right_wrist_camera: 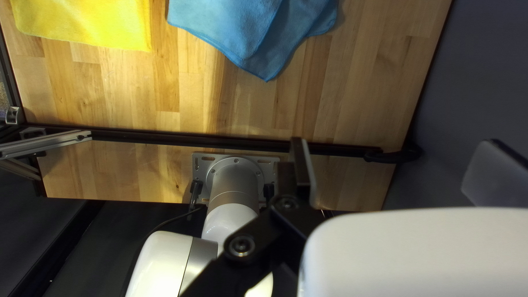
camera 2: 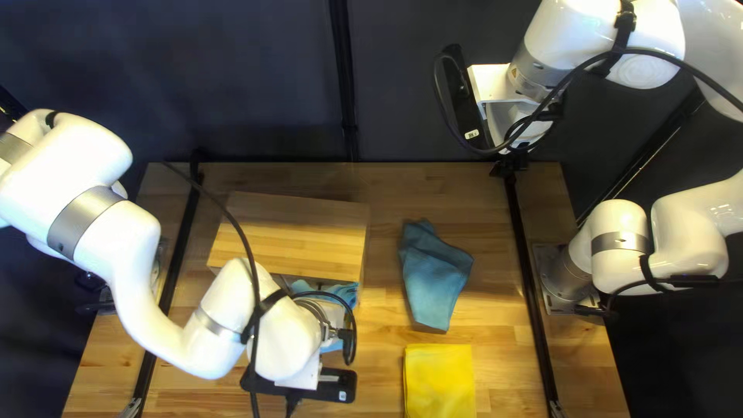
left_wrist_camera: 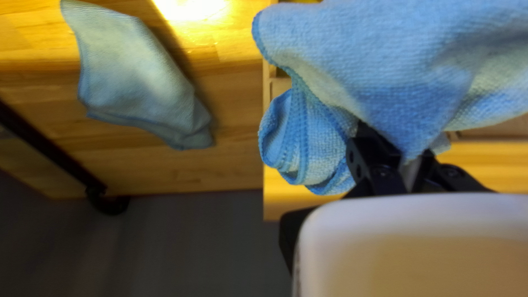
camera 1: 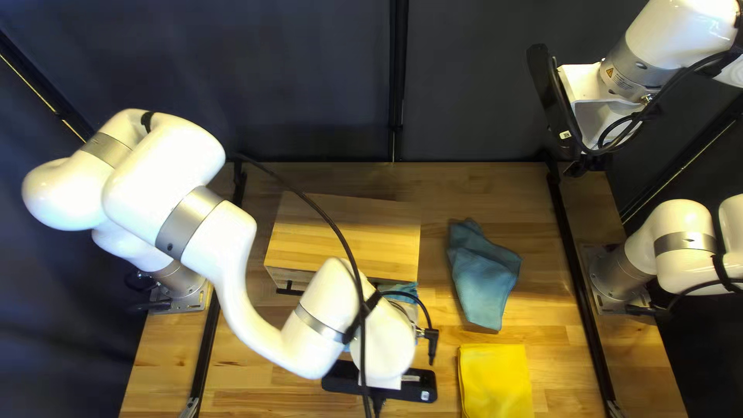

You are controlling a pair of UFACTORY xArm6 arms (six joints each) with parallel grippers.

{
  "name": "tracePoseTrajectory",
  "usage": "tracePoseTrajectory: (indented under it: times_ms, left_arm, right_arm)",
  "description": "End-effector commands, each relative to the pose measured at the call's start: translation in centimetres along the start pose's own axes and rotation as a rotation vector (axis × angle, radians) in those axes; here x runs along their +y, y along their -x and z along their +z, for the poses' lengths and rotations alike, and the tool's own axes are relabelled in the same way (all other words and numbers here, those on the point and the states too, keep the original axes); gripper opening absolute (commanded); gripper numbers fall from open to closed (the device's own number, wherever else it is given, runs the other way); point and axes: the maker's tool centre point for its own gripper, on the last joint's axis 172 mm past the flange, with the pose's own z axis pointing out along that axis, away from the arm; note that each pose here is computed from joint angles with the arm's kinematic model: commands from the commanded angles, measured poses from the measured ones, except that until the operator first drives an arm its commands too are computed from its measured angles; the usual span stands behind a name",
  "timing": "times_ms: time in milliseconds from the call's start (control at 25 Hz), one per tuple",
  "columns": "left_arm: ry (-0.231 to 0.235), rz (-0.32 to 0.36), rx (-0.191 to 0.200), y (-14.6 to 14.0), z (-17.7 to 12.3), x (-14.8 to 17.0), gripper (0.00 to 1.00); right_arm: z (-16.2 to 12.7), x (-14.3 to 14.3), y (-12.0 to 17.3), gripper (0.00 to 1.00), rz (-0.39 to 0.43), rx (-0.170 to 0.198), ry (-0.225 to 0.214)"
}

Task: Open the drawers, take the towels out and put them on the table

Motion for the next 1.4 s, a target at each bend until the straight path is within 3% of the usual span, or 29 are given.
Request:
tracePoseTrajectory:
  times_ms: [40, 280, 600, 840, 1400]
  left_arm:
    - [0.022, 0.036, -0.059, -0.3, -2.0, -2.3, 0.0]
    - [0.018, 0.045, -0.108, 0.0, -1.9, -5.2, 0.0]
    - [-0.028, 0.005, -0.207, 1.4, -2.1, -6.9, 0.0]
    - [-0.109, -0.049, -0.277, 2.4, -1.6, -7.4, 0.0]
    - [-0.278, -0.093, -0.348, 5.3, 0.1, -11.0, 0.0]
  right_arm:
    - [0.0, 0.0, 0.0, 1.0, 0.0, 0.0, 0.0]
    - [0.0, 0.0, 0.0, 1.0, 0.0, 0.0, 0.0]
    - [0.0, 0.0, 0.0, 1.0, 0.0, 0.0, 0.0]
    - [0.0, 0.0, 0.0, 1.0, 0.0, 0.0, 0.0]
    - [0.0, 0.0, 0.0, 1.0, 0.0, 0.0, 0.0]
